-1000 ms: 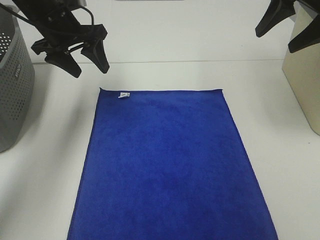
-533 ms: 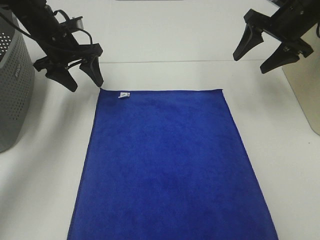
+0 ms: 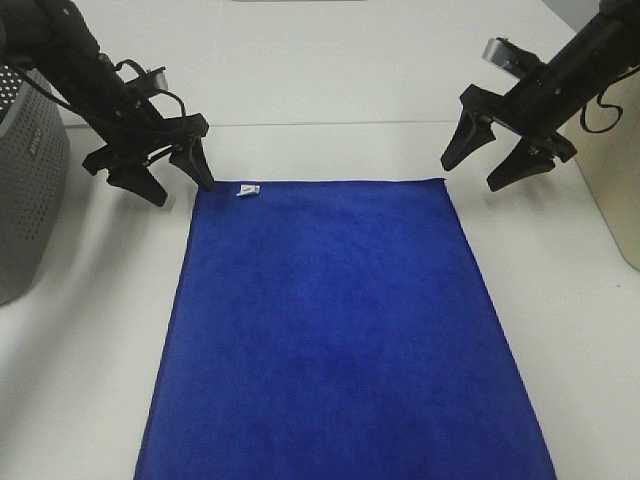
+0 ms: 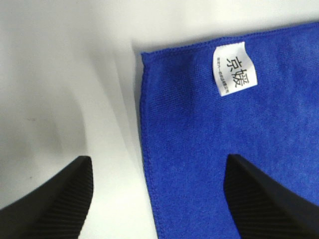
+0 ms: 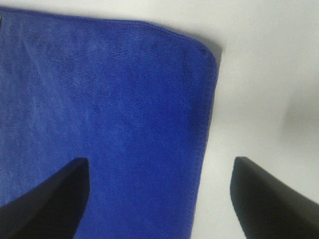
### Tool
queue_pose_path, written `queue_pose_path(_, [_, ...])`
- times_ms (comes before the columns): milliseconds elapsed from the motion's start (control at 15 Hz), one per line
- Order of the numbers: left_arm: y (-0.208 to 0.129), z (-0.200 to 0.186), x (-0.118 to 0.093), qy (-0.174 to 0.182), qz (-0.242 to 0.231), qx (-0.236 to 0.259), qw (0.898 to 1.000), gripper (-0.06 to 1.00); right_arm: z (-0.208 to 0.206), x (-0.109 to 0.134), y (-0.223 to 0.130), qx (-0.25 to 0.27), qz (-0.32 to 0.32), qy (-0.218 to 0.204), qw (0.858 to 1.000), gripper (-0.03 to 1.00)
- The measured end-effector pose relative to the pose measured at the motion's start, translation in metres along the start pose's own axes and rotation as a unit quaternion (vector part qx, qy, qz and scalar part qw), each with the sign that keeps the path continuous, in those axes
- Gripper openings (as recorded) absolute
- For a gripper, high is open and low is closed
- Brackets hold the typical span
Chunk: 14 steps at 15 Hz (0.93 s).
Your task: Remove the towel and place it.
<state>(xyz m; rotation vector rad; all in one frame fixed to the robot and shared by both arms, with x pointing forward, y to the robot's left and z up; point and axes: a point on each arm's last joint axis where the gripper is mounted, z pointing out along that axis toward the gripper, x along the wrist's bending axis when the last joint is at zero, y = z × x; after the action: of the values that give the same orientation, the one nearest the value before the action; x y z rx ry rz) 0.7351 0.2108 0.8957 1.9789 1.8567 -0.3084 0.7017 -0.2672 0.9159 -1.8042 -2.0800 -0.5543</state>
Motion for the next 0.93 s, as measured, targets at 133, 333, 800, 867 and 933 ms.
queue_pose_path(133, [0.000, 0.006, 0.006, 0.001, -0.004, 0.000, 1.000, 0.67, 0.014, -0.009, 0.003, -0.003, 0.005, 0.001, 1.000, 0.76])
queue_pose_path(333, [0.001, 0.011, 0.008, 0.002, 0.008, -0.002, 1.000, 0.67, 0.024, -0.025, 0.009, -0.017, 0.016, -0.003, 1.000, 0.75])
queue_pose_path(800, [0.005, 0.020, 0.010, -0.013, 0.001, -0.019, 1.000, 0.67, 0.035, -0.035, 0.015, -0.020, 0.026, 0.015, 0.999, 0.74])
queue_pose_path(867, [0.005, 0.021, 0.010, -0.015, 0.002, -0.019, 1.000, 0.67, 0.036, -0.035, 0.015, -0.020, 0.027, 0.016, 0.999, 0.74])
queue_pose_path(933, [0.005, 0.021, 0.010, -0.015, 0.006, -0.019, 1.000, 0.67, 0.036, -0.035, 0.015, -0.021, 0.028, 0.018, 0.999, 0.74])
